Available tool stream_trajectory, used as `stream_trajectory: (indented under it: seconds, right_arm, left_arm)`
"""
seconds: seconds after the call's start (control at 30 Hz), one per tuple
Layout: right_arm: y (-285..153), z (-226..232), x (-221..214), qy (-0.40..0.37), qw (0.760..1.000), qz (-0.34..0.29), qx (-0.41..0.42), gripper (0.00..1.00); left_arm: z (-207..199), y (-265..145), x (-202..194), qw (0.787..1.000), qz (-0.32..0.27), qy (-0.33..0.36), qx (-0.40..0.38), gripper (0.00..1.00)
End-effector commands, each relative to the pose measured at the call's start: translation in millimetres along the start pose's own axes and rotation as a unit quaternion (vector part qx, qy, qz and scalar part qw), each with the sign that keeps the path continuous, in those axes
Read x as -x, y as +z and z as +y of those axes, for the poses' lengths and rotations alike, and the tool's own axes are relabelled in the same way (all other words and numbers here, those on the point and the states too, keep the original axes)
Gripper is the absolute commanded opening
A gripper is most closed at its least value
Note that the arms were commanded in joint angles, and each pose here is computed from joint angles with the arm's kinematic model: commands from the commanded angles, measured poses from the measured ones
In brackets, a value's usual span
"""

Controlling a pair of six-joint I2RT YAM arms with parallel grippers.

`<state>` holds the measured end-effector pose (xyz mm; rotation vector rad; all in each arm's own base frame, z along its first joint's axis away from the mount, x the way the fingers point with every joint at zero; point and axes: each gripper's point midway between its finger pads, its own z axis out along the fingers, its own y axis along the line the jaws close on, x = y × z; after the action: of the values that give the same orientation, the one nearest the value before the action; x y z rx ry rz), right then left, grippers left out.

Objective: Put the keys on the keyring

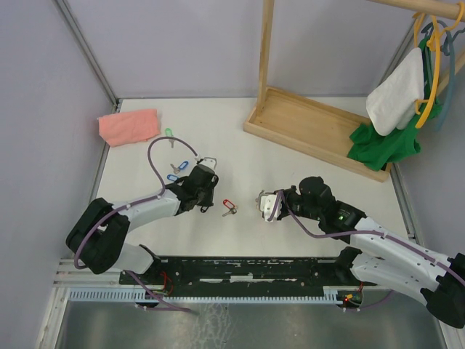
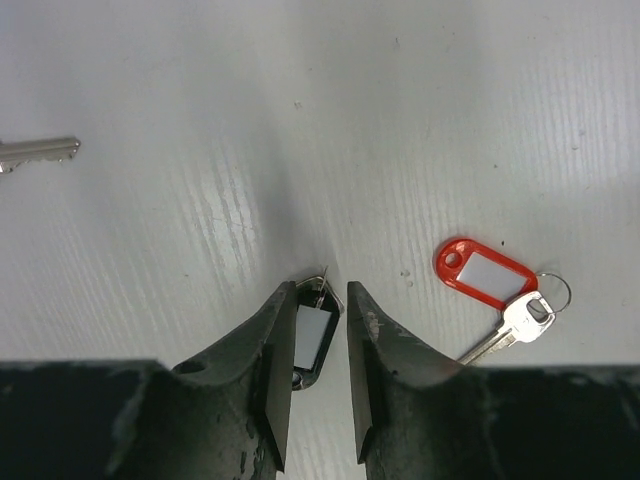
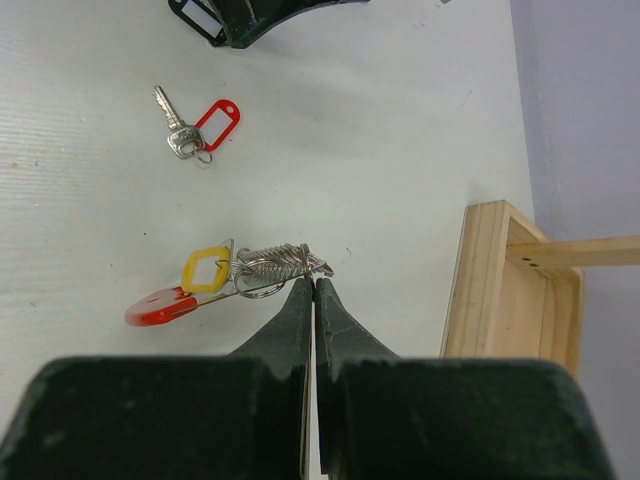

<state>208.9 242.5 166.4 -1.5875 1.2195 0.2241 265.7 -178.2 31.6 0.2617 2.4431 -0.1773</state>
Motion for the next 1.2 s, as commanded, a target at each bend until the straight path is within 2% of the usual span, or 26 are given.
stream_trajectory:
  seconds: [0.0, 0.1, 0.5, 0.93, 1.17]
  right_arm:
    - [-5.2, -20.7, 25.4, -0.005, 0.999, -0.039, -0.03, 0.01]
    - [-5.1, -20.5, 25.6, -0.005, 0.999, -0.039, -0.029, 0.01]
    - [-4.1, -18.8, 25.1, -0.003, 0.999, -0.039, -0.026, 0.01]
    - [-3.4, -17.5, 25.0, -0.001, 0.999, -0.039, -0.022, 0.01]
    - [-3.8, -17.1, 25.6, -0.001, 0.999, -0.04, -0.021, 0.01]
  left_arm:
    - [-6.7, -5.9, 14.3, 0.999, -0.003, -0.022, -0.023, 0.34]
    - [-7.1, -3.3, 12.4, 1.0, 0.001, -0.015, -0.025, 0.33]
    - [-11.8, 0.9, 13.0, 0.999, -0.001, -0.004, -0.039, 0.18]
    - [-8.1, 6.4, 11.9, 1.0, 0.006, 0.007, -0.025, 0.17]
    - [-4.0, 9.4, 10.5, 1.0, 0.01, 0.01, -0.012, 0.11]
